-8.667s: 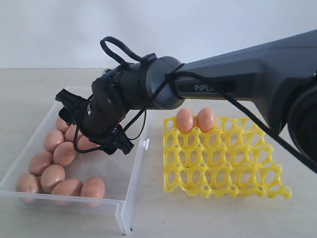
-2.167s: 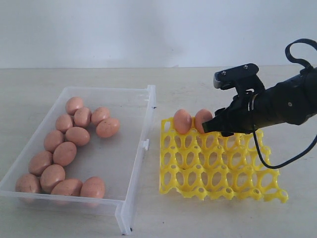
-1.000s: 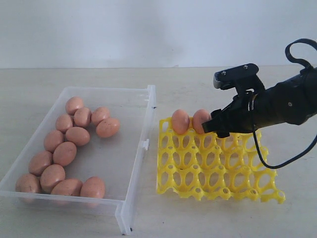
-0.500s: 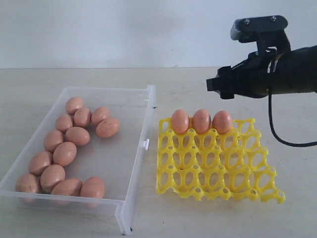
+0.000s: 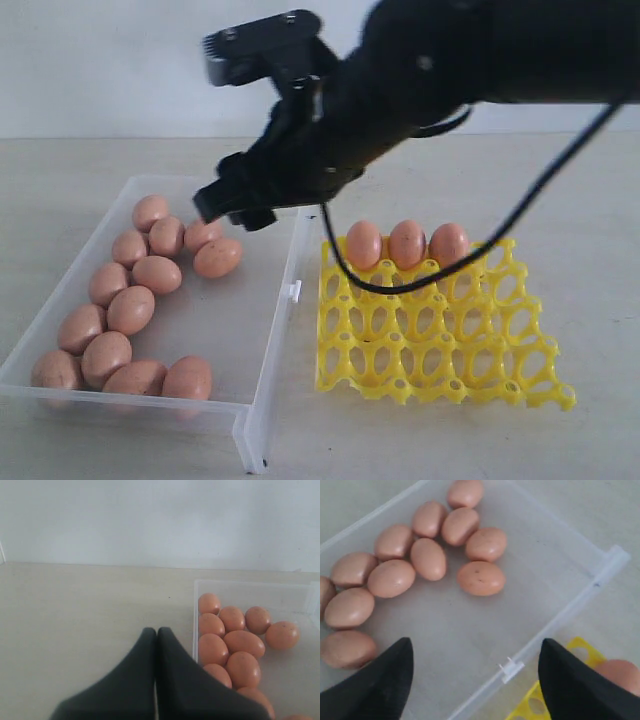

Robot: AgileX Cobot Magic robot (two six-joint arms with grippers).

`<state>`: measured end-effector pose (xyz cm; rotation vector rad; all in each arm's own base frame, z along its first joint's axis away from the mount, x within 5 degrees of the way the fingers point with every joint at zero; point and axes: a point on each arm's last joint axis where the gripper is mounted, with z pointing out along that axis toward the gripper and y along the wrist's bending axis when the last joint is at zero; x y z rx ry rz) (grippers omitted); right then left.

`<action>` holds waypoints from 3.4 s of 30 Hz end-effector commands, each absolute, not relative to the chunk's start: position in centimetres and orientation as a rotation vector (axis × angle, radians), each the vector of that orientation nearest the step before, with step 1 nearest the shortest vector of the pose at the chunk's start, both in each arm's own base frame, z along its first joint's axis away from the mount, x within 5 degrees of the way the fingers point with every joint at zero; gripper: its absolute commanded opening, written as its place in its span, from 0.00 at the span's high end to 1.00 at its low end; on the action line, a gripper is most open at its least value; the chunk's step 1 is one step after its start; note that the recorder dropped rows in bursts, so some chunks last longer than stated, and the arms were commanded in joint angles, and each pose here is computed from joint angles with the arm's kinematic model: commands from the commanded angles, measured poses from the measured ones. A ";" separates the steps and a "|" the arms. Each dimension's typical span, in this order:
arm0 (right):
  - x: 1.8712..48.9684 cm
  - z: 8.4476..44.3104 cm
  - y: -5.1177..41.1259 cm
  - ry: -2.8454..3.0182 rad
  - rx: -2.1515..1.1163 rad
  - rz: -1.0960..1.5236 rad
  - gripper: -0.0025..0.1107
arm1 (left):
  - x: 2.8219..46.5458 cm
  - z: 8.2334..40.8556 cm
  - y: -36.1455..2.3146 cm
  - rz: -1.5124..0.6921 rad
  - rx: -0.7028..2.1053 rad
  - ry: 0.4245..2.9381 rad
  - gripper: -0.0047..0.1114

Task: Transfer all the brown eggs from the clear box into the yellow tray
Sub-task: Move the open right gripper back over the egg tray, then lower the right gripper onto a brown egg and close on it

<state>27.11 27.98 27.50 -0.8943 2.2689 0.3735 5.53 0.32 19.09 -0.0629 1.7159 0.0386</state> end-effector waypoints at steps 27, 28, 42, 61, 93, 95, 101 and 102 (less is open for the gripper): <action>31.1 20.8 38.1 1.759 -1.881 -0.111 0.38 | 5.5 19.2 0.3 0.035 -0.067 1.714 1.00; 31.1 20.3 38.1 1.766 -1.889 -0.112 0.38 | 5.5 19.2 0.3 0.035 -0.067 1.714 1.00; 32.2 17.2 38.5 1.747 -1.910 -0.143 0.38 | 5.5 19.2 0.3 0.035 -0.067 1.714 1.00; 34.4 16.0 37.5 1.790 -1.806 -0.135 0.38 | 5.5 19.2 0.3 0.035 -0.067 1.714 1.00; 33.8 15.1 38.6 2.261 -1.282 0.221 0.66 | 5.5 19.2 0.3 0.035 -0.067 1.714 1.00; 33.7 15.8 38.4 2.289 -1.236 0.218 0.82 | 5.5 19.2 0.3 0.035 -0.067 1.714 1.00; 33.5 19.5 37.4 2.261 -1.051 0.294 0.95 | 5.5 19.2 0.3 0.035 -0.067 1.714 1.00; 33.2 20.0 37.0 2.245 -1.024 0.310 0.96 | 5.5 19.2 0.3 0.035 -0.067 1.714 1.00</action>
